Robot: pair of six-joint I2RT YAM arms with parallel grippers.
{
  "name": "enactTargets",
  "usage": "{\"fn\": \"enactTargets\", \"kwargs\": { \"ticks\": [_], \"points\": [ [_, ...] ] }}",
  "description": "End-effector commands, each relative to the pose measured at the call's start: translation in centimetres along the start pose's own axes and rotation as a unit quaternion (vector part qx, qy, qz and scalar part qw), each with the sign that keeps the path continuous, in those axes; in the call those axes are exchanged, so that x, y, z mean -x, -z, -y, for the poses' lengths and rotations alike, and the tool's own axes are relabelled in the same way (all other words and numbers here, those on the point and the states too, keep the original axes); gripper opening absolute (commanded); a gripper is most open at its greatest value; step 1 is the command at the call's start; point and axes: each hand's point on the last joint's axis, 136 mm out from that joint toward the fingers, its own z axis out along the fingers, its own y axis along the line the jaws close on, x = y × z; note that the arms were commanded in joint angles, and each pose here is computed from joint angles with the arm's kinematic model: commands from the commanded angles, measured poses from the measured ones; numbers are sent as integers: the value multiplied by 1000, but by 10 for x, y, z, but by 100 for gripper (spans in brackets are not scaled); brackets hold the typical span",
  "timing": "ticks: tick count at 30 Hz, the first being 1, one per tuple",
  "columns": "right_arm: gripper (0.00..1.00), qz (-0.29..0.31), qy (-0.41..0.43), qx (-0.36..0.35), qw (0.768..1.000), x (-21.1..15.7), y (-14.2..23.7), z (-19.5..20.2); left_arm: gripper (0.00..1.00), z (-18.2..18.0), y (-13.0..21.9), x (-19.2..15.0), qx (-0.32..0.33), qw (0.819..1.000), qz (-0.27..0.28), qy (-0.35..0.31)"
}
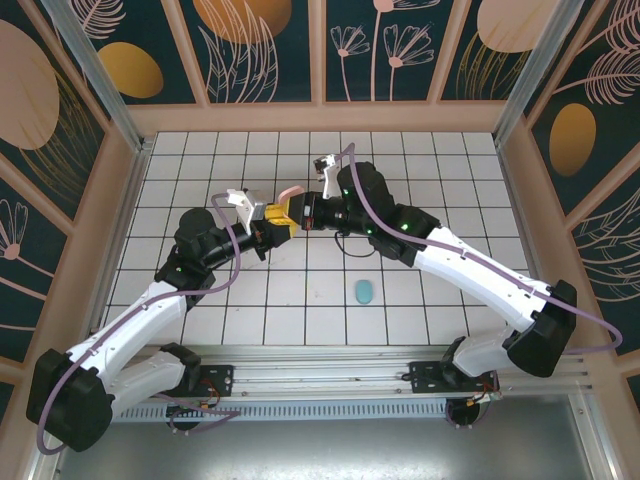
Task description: Insert the wireless bluetooth earbuds into the charging case
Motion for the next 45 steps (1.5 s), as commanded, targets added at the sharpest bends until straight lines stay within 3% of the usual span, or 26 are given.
{"fn": "enactTargets", "kwargs": {
  "ticks": [1, 15, 45],
  "points": [
    [9, -12, 2, -15, 1000, -5, -3, 1, 0, 0, 2, 13, 4, 1000, 22, -21],
    [18, -9, 11, -82, 997, -6, 1, 19, 0, 1, 4, 12, 6, 1000, 21, -20],
    [30, -20, 53, -107, 993, 15, 2, 4, 0, 1, 5, 9, 6, 1000, 15, -18]
  ]
}}
